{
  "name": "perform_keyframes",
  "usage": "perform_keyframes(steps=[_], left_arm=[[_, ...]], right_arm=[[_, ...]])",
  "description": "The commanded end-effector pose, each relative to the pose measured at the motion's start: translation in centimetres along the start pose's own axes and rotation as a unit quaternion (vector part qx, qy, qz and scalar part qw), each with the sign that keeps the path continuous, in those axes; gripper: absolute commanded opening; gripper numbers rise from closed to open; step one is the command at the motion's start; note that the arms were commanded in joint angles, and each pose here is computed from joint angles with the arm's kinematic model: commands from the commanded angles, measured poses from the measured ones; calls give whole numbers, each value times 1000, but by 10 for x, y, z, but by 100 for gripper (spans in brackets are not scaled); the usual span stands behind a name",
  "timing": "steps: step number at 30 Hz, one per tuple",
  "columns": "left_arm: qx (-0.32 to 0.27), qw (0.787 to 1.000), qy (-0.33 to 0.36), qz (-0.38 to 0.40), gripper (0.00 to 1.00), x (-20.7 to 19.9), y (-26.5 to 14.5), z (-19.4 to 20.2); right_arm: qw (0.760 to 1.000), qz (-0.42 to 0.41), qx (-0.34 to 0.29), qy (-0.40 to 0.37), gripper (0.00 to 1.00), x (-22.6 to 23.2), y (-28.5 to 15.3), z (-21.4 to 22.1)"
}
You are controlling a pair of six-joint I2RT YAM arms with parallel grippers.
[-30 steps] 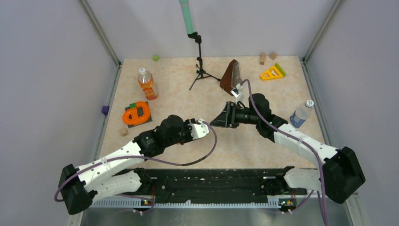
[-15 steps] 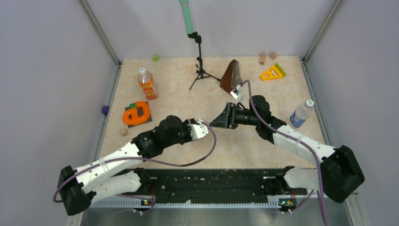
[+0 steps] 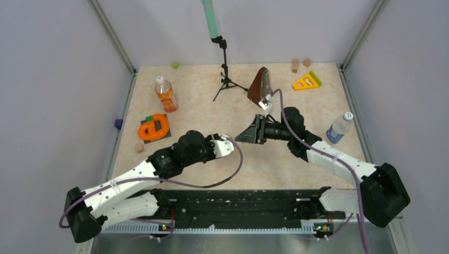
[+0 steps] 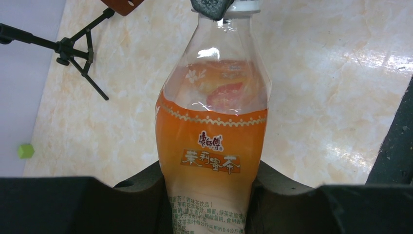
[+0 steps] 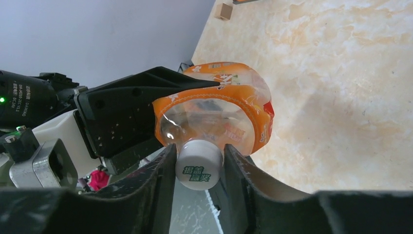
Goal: Unscrew the bottle caps
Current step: Unscrew the bottle cap from the plastic bottle.
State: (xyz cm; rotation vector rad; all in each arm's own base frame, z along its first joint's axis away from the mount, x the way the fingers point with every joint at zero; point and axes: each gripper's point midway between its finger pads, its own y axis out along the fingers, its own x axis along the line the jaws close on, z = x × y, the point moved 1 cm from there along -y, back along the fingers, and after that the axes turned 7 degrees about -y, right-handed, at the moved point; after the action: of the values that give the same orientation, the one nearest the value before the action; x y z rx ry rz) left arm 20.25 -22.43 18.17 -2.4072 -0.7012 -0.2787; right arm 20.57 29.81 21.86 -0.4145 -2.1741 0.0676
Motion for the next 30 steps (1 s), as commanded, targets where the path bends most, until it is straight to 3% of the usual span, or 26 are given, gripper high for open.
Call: perform_keyframes(steps=[1,7,18,23,30], left_arm=[[-30,999,1,-14,0,7,-2,-18],[-23,1000,-1,-17,0,7,-3,-14],[-18,1000,3,-20,0,8,-4,-11],[-20,1000,-3,-20,0,8,-2,-12],[-24,999,-5,-21,0,8,-1,-13]], right_arm=[[1000,-19,-9,-13,45,10,1,-7],[1000,-10,-3,-25,48,9,-1,-7],[998,-13,-42,-33,42,16,-7,-17],[999,-15,-35,-26,45,14,-4,-15],[999,-17,-18,-23,40,11,-4,-7]])
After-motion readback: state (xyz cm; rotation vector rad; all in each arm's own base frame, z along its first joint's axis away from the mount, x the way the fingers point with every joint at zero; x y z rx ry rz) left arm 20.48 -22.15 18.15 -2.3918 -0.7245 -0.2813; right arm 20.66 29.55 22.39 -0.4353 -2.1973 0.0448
